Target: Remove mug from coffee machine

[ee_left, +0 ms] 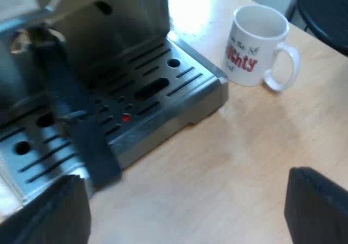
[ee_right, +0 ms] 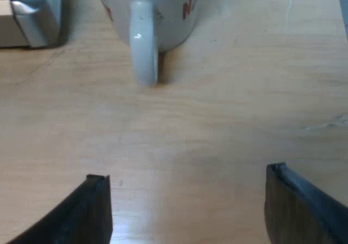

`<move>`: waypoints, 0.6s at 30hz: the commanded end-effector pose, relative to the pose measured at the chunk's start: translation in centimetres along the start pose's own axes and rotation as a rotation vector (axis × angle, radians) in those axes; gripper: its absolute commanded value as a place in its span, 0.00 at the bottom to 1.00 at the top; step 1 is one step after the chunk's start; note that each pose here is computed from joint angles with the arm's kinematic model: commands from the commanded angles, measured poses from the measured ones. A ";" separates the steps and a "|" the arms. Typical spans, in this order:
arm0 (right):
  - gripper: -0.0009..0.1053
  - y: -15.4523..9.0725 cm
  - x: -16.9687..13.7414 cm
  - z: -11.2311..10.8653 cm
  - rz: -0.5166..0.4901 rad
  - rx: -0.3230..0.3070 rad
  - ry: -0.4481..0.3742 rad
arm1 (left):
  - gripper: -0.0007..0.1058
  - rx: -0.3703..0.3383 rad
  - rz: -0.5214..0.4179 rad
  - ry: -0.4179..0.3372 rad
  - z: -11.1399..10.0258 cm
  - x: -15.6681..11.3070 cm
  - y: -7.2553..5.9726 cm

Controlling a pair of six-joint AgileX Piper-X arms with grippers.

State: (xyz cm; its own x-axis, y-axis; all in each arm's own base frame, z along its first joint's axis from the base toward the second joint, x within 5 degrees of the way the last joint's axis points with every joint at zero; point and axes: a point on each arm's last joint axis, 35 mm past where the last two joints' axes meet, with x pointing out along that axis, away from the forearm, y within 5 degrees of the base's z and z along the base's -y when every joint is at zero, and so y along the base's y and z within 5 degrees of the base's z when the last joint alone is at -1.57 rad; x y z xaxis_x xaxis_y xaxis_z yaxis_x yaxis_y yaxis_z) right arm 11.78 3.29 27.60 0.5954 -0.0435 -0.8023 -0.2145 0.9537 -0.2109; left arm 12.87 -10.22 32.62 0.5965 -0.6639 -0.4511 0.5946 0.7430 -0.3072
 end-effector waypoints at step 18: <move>0.59 -0.3 0.5 5.5 0.050 -0.022 -0.012 | 0.75 -0.190 0.387 -0.165 4.9 -8.3 4.2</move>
State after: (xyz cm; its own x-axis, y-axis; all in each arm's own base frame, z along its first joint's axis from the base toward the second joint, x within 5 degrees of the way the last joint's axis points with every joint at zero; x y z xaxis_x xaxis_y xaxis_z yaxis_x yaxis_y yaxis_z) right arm 16.33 4.67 29.86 0.5723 0.0049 -0.8200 -0.2553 0.9513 -0.1725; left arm 13.42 -2.04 38.84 0.8369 -0.3293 -0.4373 0.2090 0.9305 -0.3008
